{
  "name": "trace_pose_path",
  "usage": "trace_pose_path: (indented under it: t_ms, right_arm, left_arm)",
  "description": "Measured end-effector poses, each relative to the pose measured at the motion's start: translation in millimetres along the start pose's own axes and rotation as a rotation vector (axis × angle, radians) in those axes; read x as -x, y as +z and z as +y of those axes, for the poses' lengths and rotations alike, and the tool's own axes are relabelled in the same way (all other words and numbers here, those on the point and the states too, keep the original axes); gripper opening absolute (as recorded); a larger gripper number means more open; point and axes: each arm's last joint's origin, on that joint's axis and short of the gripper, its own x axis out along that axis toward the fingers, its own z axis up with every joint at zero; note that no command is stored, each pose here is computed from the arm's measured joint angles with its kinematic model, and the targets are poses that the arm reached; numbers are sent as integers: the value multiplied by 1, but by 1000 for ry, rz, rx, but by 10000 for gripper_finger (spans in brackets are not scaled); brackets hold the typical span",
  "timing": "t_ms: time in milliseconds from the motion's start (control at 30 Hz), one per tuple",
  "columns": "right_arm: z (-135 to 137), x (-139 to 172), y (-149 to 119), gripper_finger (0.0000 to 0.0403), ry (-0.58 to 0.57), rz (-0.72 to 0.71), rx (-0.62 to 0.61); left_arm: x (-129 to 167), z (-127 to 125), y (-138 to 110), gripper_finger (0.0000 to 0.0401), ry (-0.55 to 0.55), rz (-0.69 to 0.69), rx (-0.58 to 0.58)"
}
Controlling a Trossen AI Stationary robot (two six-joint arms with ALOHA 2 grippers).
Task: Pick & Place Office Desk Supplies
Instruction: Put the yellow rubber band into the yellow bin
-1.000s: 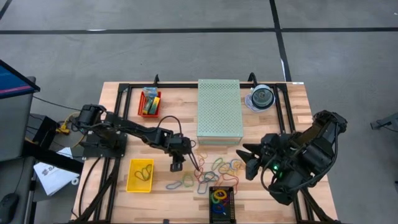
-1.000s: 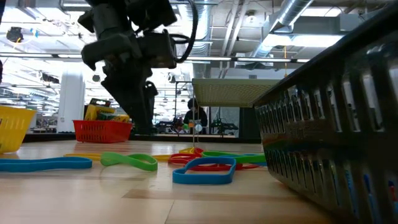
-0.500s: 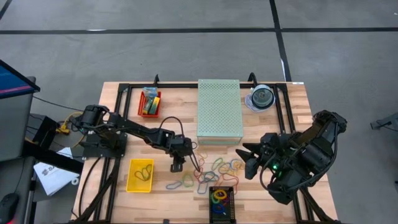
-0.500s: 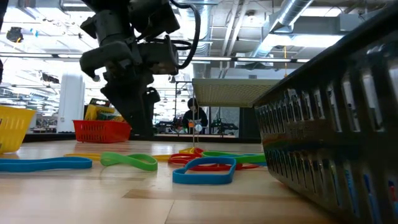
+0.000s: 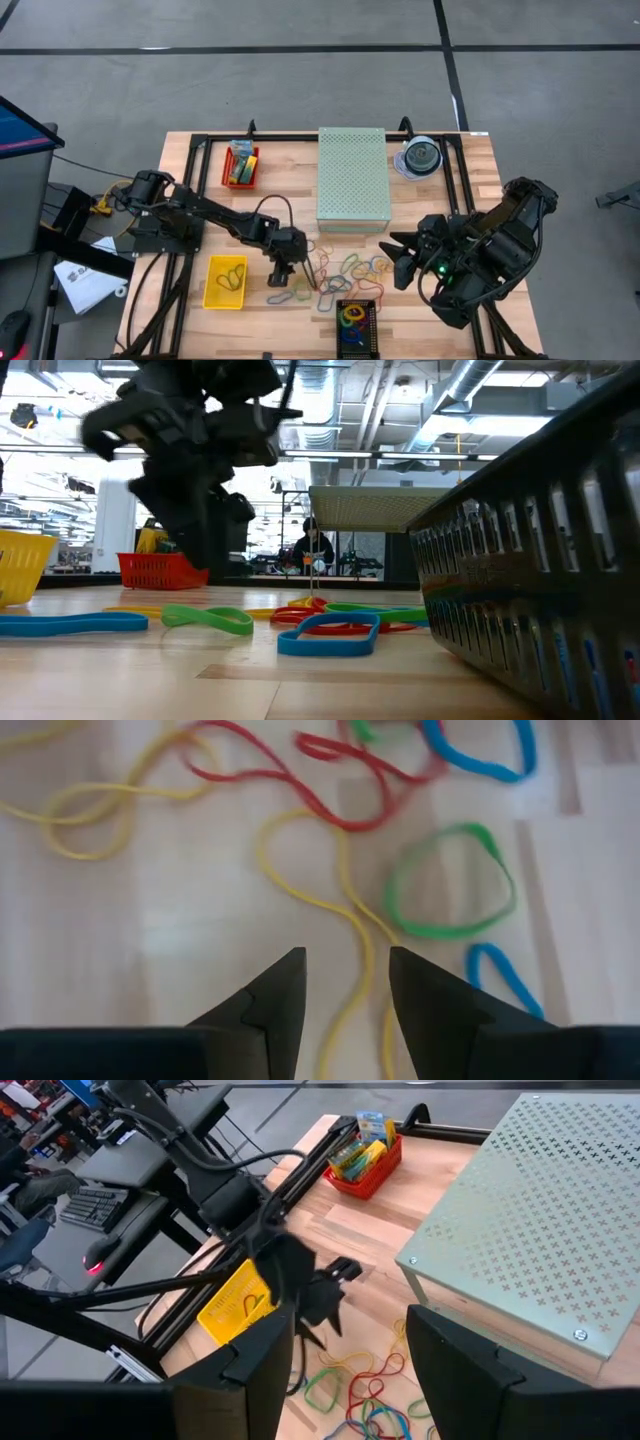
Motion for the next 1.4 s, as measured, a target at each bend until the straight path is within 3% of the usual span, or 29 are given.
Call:
trace_pose_path:
  t_ms: [267,400,767,1400]
  right_arm:
    - [-1,0,0,191,-7,0,16]
    - [-2,0,0,191,-9,0,25]
    - [-2,0,0,191,-13,6,31]
    - [-3,2,-2,191,-13,39,37]
  left_arm:
    - [-3,-24,-5,140,45,9,-76]
    - [-7,-24,-10,140,112,22,-49]
    - [-12,-24,-15,140,111,2,13]
    - [-36,-33,-21,137,153,28,-23]
